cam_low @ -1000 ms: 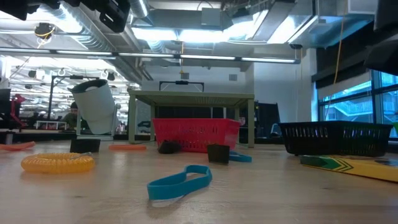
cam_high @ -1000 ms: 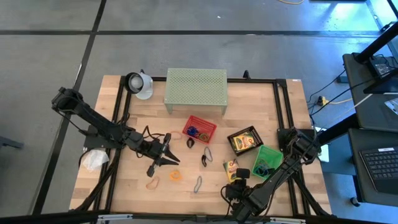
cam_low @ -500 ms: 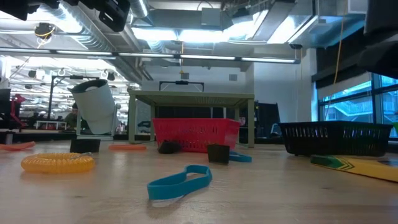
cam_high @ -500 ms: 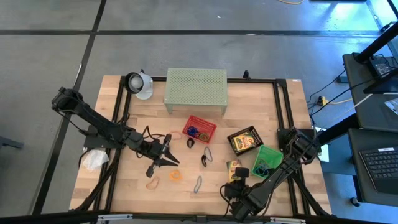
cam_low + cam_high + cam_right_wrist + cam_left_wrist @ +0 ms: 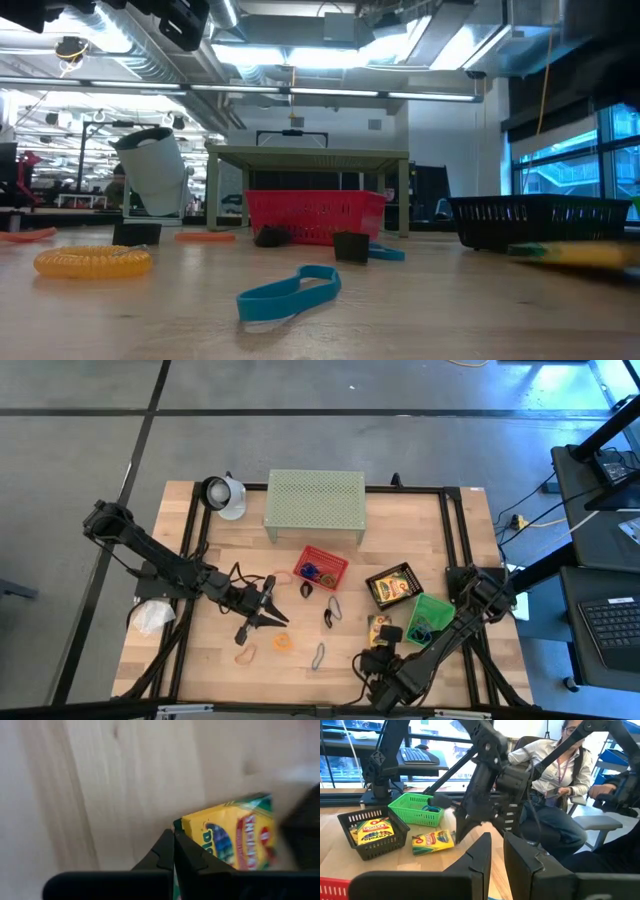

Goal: Pick & Place Office Desk Supplies
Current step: Put the crayon box into the black bin

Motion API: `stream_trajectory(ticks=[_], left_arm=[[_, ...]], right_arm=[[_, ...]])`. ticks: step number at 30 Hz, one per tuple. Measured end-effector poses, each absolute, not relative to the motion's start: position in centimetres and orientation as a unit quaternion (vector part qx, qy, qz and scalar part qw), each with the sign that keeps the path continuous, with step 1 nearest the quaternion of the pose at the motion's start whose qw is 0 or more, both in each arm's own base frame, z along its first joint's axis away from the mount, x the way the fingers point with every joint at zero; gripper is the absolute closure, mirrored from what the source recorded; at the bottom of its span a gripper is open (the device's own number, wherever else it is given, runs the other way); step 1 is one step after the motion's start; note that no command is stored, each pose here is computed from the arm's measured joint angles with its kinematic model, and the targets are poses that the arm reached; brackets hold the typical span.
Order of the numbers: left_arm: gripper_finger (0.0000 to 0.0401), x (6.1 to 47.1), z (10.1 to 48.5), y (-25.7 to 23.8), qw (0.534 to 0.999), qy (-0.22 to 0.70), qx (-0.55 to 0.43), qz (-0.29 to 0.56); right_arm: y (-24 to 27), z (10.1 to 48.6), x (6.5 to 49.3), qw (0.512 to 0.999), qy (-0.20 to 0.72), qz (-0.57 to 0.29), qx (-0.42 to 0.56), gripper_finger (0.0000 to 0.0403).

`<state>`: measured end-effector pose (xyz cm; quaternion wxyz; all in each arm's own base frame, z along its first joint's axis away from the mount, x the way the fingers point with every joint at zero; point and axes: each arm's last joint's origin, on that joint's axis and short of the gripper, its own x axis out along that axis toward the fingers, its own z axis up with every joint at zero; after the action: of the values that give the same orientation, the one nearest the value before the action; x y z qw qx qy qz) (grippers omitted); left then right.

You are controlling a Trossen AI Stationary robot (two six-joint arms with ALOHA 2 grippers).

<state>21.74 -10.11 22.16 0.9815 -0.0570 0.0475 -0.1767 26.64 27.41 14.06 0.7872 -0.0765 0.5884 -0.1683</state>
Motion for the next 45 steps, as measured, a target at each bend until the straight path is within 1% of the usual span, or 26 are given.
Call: stream_trajectory(ticks=[4, 10, 13, 17, 21, 32, 41, 45], left_arm=[[0.0358, 21.7, 22.2, -10.1, 0.981, 0.048, -0.057, -0.177], [0.0358, 21.7, 22.1, -10.1, 0.981, 0.048, -0.057, -0.177], [0.0358, 21.7, 22.1, -10.1, 0.981, 0.049, -0.057, -0.177], [0.0358, 21.7, 22.1, -10.1, 0.981, 0.049, -0.057, -0.177], [0.0358, 21.7, 22.1, -10.1, 0.981, 0.049, -0.057, -0.176], [0.0358, 21.7, 22.1, -10.1, 0.981, 0.051, -0.056, -0.176], [0.0358, 21.7, 22.1, -10.1, 0.981, 0.051, -0.061, -0.175], [0.0358, 21.4, 22.8, -10.0, 0.981, 0.035, -0.072, -0.176]], right_arm=[[27.7, 16.4, 26.9, 0.785, 0.586, -0.179, -0.091, 0.0402], [28.2, 19.7, 27.6, 0.8, 0.559, -0.188, -0.105, 0.0402], [28.1, 21.3, 27.7, 0.804, 0.545, -0.205, -0.119, 0.0402], [27.5, 23.0, 27.8, 0.798, 0.541, -0.233, -0.128, 0.0403], [26.7, 24.2, 28.1, 0.791, 0.542, -0.25, -0.138, 0.0403], [24.1, 26.4, 29.8, 0.806, 0.509, -0.265, -0.146, 0.0403], [20.6, 29.4, 30.5, 0.814, 0.494, -0.287, -0.104, 0.0403], [18.8, 30.5, 30.0, 0.814, 0.488, -0.304, -0.079, 0.0403]])
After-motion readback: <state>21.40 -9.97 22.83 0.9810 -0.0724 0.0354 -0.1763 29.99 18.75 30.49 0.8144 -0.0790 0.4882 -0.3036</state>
